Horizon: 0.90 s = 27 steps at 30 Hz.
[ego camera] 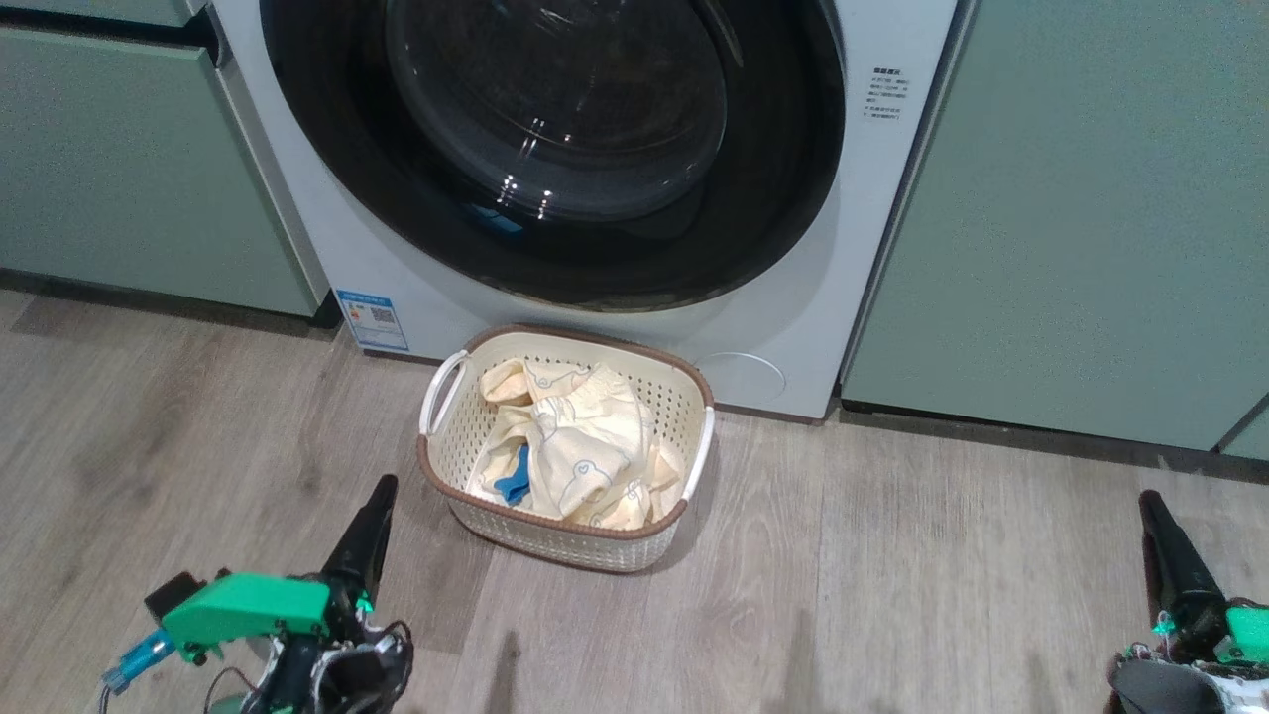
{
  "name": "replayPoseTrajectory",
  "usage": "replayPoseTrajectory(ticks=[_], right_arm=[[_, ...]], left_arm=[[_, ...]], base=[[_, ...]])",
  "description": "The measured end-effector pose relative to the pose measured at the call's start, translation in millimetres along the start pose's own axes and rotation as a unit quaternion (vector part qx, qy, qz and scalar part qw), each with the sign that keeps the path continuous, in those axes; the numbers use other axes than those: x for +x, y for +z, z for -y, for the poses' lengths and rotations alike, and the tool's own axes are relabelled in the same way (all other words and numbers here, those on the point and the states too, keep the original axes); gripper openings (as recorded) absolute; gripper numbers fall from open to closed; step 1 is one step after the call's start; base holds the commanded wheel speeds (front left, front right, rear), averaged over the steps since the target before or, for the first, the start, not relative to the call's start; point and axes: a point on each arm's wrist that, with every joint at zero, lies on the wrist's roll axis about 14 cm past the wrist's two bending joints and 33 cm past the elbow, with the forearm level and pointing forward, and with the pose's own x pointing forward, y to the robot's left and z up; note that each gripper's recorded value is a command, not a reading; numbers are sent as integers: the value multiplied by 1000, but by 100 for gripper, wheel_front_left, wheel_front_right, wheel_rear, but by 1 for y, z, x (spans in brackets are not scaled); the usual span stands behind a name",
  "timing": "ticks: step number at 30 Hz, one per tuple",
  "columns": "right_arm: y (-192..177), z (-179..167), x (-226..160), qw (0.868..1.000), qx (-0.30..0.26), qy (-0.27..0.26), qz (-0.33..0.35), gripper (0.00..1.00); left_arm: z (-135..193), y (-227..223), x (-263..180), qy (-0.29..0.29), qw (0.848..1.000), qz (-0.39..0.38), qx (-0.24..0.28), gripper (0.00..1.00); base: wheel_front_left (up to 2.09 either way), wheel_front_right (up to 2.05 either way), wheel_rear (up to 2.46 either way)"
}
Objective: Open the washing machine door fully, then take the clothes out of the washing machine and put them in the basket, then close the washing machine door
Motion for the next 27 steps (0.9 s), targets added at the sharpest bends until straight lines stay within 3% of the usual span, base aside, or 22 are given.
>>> replayPoseTrajectory(ticks=[27], right_arm=[[0,0,0,1000,0,0,0,0]], left_arm=[[0,0,0,0,1000,0,0,0]], base=[[0,0,0]])
